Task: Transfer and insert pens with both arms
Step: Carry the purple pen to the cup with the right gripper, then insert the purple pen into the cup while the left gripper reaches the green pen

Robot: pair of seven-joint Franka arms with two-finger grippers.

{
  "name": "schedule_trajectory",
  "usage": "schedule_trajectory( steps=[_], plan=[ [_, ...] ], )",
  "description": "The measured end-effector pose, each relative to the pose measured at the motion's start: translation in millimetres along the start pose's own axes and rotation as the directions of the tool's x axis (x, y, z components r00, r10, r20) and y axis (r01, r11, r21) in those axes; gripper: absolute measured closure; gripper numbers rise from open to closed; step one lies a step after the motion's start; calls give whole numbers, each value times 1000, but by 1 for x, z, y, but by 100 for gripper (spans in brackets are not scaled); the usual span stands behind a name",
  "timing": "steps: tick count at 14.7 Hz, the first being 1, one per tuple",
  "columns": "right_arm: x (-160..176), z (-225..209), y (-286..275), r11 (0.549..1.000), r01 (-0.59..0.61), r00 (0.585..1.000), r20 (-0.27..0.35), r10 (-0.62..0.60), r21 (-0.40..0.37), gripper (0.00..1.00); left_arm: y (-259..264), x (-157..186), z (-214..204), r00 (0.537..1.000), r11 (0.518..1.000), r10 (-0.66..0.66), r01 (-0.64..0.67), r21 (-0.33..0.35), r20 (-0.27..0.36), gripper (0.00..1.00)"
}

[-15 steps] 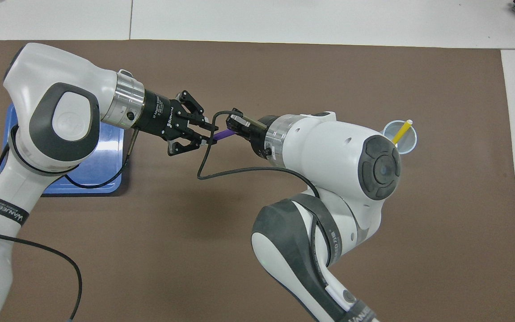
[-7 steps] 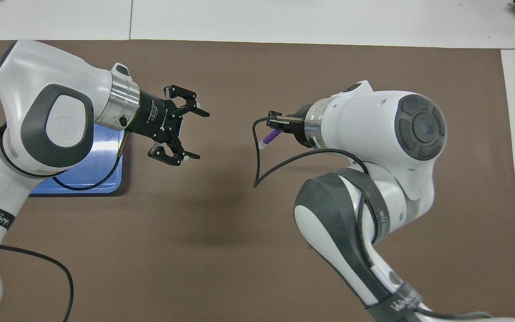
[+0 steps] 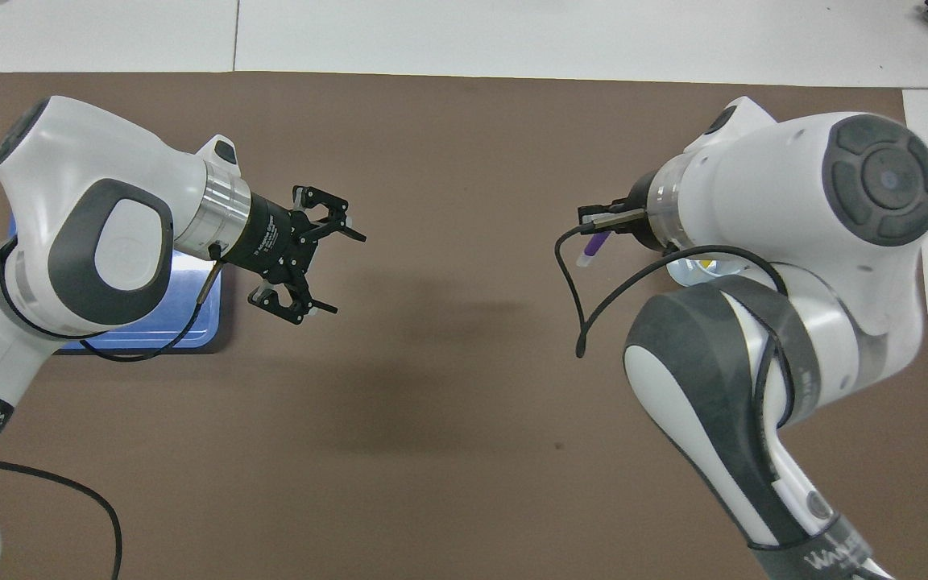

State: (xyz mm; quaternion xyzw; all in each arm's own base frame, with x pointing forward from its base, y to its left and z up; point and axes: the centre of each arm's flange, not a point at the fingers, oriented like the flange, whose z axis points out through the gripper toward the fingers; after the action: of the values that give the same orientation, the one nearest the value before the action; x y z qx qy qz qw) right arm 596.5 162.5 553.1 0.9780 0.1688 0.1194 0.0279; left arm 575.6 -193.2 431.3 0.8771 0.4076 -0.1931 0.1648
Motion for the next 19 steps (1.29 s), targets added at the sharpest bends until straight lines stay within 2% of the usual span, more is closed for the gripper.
schedule_trajectory(
  steps=[3,6,7,9,10,13,15,19],
  plan=[
    [-5,0,46,992,119,993,11,-118,-35,82,-12,30,-17,963,966,258,-258,13,-80,1],
    [-21,10,112,983,182,983,28,-181,-39,82,-24,56,-31,864,877,480,-469,105,-149,1],
    [-26,17,125,983,183,983,18,-182,-25,82,-29,64,-35,817,833,552,-531,152,-167,2],
    [-35,30,132,985,174,985,-7,-174,5,82,-37,82,-44,720,743,666,-622,246,-193,5],
    [-38,36,129,985,168,986,-16,-168,25,82,-44,92,-48,695,719,692,-641,268,-194,9],
    [-45,46,122,981,178,983,-51,-174,79,82,-68,126,-63,673,698,713,-654,292,-199,8],
    [-47,51,121,975,206,978,-60,-201,89,82,-78,148,-68,668,687,720,-643,339,-191,3],
    [-50,57,121,965,239,970,-73,-232,103,82,-82,200,-73,642,645,751,-661,383,-157,3]
  ],
)
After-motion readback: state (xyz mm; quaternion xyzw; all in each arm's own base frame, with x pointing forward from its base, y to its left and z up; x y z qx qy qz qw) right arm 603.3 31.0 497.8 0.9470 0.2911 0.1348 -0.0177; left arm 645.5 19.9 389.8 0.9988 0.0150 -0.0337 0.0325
